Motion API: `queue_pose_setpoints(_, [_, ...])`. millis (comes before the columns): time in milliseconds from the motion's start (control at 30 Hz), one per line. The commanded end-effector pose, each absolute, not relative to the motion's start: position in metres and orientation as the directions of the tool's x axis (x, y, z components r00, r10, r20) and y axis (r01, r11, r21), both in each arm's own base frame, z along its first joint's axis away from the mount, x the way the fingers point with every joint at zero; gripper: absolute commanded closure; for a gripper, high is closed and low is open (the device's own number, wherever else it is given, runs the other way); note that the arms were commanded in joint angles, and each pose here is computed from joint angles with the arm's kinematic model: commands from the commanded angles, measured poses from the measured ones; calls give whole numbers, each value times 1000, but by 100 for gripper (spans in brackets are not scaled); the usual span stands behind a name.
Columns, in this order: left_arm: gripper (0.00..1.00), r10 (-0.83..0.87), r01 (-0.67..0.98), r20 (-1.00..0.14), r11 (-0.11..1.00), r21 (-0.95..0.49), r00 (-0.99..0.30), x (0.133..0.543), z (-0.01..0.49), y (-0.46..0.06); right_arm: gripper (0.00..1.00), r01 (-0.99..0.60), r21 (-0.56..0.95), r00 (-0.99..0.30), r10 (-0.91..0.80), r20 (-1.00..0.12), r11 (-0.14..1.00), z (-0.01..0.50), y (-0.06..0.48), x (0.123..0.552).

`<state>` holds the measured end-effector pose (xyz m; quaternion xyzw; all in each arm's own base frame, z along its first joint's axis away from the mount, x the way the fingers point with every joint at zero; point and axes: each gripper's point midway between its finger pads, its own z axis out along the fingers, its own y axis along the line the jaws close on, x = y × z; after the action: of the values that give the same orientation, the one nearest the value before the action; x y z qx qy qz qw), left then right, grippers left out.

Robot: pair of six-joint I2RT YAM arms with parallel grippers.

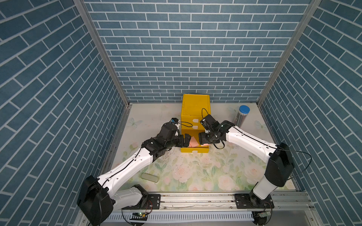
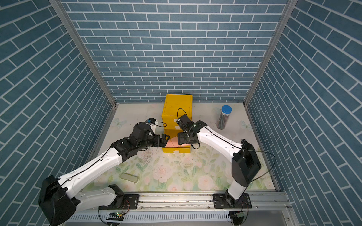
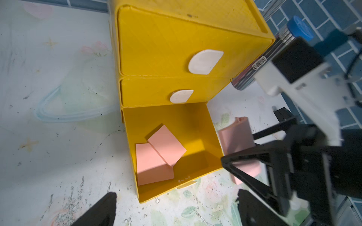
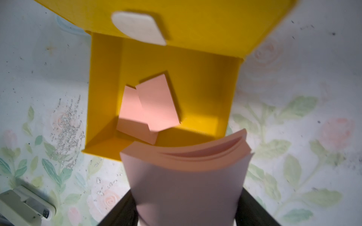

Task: Please put the sticky notes in the drawer by color
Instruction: Place the sticky notes in the drawer.

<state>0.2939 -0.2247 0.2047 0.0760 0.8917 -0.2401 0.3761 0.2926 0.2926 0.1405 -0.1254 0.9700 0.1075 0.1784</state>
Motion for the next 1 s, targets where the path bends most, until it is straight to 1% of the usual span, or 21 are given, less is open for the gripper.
queue_pose_setpoints(0, [0,-60,292,-707,884,-365,-705,293,211,-217,25,-367,115,-878,-302,-372,923,127,307,308])
queue_pose_setpoints(133, [0,-72,282,-708,885,-370,-703,290,215,-213,25,-383,96,-874,-327,-358,919,108,316,317])
queue_pose_setpoints(233, [0,-75,279,-708,886,-371,-702,290,219,-212,24,-378,26,-873,-347,-343,925,93,308,324])
queue_pose_setpoints(367, [0,-77,288,-708,879,-380,-702,292,224,-216,24,-380,22,-876,-352,-329,925,77,309,323])
queue_pose_setpoints(567, [0,-74,291,-715,880,-375,-696,298,232,-220,17,-382,25,-879,-354,-318,924,67,308,320])
queue_pose_setpoints(700, [0,-79,288,-733,887,-361,-676,307,245,-222,11,-382,31,-872,-349,-344,924,77,309,321])
queue_pose_setpoints(800, [0,-83,281,-751,896,-344,-654,321,259,-224,9,-391,61,-865,-344,-364,919,89,313,318])
queue_pose_setpoints(867, [0,-98,282,-761,892,-352,-641,333,271,-227,9,-394,69,-863,-342,-372,917,95,312,316])
queue_pose_setpoints(967, [0,-155,277,-771,875,-397,-618,361,294,-219,12,-394,94,-860,-330,-390,914,108,308,308])
